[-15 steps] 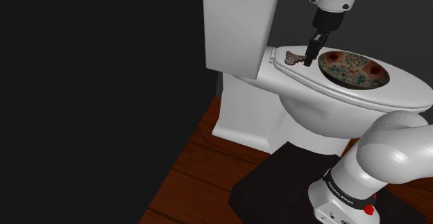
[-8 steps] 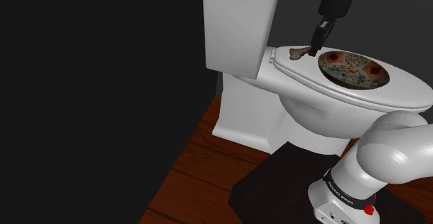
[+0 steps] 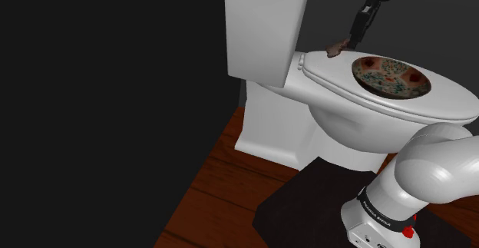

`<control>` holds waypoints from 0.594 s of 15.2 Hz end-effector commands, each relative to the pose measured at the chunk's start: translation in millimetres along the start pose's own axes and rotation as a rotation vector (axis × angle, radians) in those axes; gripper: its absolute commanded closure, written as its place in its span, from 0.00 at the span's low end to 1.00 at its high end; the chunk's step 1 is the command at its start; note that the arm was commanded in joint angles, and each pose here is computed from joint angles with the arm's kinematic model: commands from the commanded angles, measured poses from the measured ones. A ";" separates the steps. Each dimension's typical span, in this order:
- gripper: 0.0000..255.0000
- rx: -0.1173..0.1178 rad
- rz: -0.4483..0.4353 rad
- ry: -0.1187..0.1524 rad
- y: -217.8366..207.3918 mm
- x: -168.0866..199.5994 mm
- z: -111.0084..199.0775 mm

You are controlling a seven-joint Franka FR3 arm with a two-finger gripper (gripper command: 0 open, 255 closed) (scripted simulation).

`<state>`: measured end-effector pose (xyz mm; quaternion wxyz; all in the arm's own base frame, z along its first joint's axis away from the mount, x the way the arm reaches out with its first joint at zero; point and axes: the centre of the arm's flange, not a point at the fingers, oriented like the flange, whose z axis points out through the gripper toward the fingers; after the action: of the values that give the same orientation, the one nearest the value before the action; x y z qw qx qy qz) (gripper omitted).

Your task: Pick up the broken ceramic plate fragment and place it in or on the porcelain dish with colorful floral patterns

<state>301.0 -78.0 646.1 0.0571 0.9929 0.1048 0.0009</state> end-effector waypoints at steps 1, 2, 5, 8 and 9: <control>1.00 0.000 0.000 0.000 1.5 0.3 -11.4; 1.00 0.000 0.000 0.000 2.1 0.2 -16.6; 1.00 0.000 0.000 0.000 3.9 0.1 -32.4; 1.00 0.000 0.000 0.000 5.7 -0.1 -48.1; 1.00 0.000 0.000 0.000 6.2 -0.1 -52.6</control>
<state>300.7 -77.7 694.1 0.0571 0.9929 0.1048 0.0009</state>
